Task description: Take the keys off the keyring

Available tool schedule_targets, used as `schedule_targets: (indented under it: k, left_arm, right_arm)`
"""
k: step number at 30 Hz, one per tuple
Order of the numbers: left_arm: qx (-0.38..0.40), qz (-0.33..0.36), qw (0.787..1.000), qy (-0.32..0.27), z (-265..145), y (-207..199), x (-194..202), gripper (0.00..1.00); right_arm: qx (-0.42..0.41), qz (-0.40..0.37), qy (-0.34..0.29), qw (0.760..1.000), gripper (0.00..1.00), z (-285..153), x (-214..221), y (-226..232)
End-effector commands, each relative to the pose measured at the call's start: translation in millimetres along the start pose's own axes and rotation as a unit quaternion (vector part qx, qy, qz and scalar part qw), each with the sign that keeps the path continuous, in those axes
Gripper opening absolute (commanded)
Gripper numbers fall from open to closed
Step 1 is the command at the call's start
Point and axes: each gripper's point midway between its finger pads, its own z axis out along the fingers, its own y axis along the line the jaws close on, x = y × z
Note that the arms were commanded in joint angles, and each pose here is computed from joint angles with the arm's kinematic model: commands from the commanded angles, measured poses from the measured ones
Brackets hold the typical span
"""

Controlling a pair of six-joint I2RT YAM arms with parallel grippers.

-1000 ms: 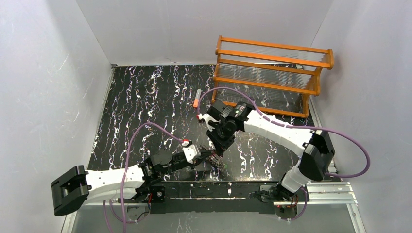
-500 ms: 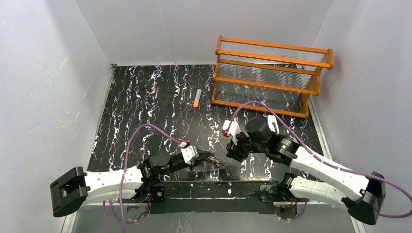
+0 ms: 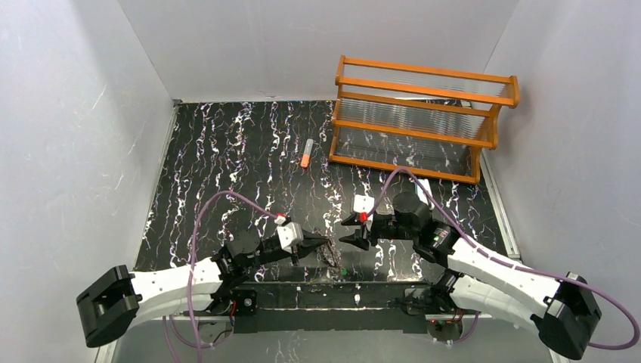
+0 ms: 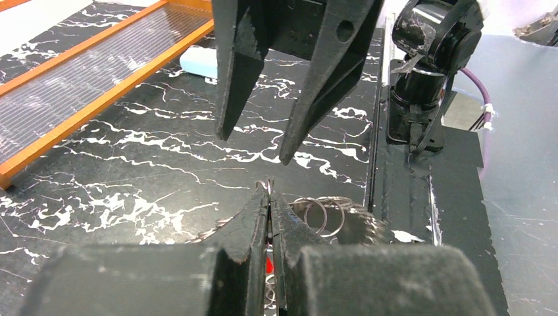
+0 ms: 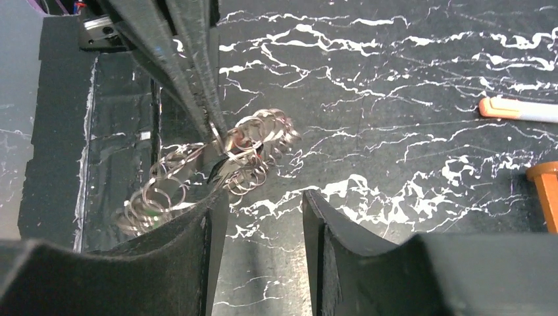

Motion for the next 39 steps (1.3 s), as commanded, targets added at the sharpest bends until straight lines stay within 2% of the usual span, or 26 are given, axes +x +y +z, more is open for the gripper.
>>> schedule_targets:
  k: [1, 7, 13, 23, 27, 29, 33, 38, 39]
  left_arm:
    - [0.053, -0.01, 0.997, -0.048, 9, 1, -41, 0.0]
    - [0.102, -0.024, 0.994, -0.04, 16, -1, -46, 0.0]
    - [0.116, -0.027, 0.992, -0.04, 18, 0, -51, 0.0]
    - [0.124, -0.03, 0.991, -0.046, 19, -2, -54, 0.0]
    - [0.126, -0.034, 0.99, -0.052, 21, -2, -57, 0.0]
    - [0.126, -0.036, 0.99, -0.052, 21, -2, -57, 0.0]
    - [0.123, -0.036, 0.99, -0.054, 21, -1, -57, 0.0]
    - [0.093, -0.03, 0.994, -0.045, 20, 10, -53, 0.0]
    - [0.085, -0.026, 0.995, -0.038, 20, 13, -52, 0.03]
  right_arm:
    - [-0.031, -0.045, -0.092, 0.994, 0.52, 0, -33, -1]
    - [-0.064, -0.047, -0.127, 0.989, 0.5, -2, -36, 12]
    - [-0.061, -0.052, -0.141, 0.987, 0.5, 1, -30, 12]
    - [-0.074, -0.05, -0.154, 0.984, 0.41, 4, -33, 15]
    - [-0.08, -0.046, -0.151, 0.984, 0.34, 6, -31, 16]
    - [-0.082, -0.042, -0.148, 0.985, 0.27, 7, -29, 17]
    - [-0.082, -0.037, -0.141, 0.986, 0.04, 6, -27, 16]
    - [-0.064, -0.014, -0.095, 0.993, 0.01, 3, -28, 8]
    - [-0.056, -0.004, -0.076, 0.996, 0.01, 2, -27, 4]
